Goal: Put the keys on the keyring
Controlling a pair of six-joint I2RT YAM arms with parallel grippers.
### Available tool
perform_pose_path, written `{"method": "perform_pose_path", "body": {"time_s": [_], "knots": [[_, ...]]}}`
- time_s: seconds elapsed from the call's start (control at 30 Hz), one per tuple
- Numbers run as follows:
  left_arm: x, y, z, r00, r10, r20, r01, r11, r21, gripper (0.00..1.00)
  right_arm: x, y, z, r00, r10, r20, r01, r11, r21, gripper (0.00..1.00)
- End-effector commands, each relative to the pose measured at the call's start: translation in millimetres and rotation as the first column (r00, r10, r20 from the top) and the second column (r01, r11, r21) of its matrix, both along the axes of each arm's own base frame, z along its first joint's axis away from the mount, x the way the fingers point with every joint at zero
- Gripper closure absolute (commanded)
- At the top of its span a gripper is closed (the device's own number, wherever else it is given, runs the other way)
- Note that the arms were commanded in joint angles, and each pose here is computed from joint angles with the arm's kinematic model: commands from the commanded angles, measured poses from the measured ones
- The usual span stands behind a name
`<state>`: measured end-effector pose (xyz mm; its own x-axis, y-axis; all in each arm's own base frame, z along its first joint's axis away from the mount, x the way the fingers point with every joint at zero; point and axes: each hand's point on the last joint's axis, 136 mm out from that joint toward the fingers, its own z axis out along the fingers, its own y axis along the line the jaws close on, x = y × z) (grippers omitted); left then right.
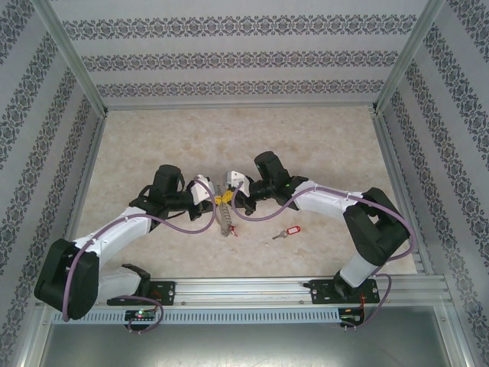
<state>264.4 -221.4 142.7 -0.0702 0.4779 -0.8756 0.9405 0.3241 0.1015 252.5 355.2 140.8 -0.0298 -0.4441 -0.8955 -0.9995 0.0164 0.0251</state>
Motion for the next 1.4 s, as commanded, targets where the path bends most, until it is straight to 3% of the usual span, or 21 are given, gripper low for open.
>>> {"method": "perform_pose_path", "body": {"time_s": [0.0, 0.17, 0.3, 0.37, 0.9, 1.37], "knots": [[-4.4, -10.8, 7.6, 0.997, -0.077, 0.007, 0.077, 0.997, -0.022, 0.85, 0.4, 9.3, 26.1, 0.998, 0.045, 0.033, -0.048, 0.995, 0.083, 1.00], [-3.0, -10.9, 5.0, 0.997, -0.081, 0.004, 0.081, 0.997, -0.014, 1.00, -0.5, 9.8, 27.5, 0.998, 0.048, 0.034, -0.050, 0.996, 0.078, 1.00], [-3.0, -11.0, 4.4, 0.997, -0.079, 0.011, 0.079, 0.997, -0.020, 1.00, 0.7, 7.7, 23.6, 0.999, 0.032, 0.038, -0.035, 0.997, 0.065, 0.99], [-2.3, -10.8, 4.6, 0.997, -0.067, 0.024, 0.068, 0.997, -0.035, 1.00, 2.1, 4.8, 17.6, 0.999, 0.017, 0.039, -0.019, 0.999, 0.050, 0.92], [-1.8, -10.8, 4.5, 0.998, -0.049, 0.050, 0.052, 0.997, -0.063, 1.00, 12.4, -6.5, -4.8, 0.999, -0.028, 0.032, 0.028, 1.000, 0.010, 0.82], [-3.0, -11.1, 7.1, 0.997, -0.052, 0.055, 0.056, 0.996, -0.070, 1.00, 17.0, -11.2, -12.5, 0.999, -0.036, 0.026, 0.036, 0.999, -0.005, 0.81]]}}
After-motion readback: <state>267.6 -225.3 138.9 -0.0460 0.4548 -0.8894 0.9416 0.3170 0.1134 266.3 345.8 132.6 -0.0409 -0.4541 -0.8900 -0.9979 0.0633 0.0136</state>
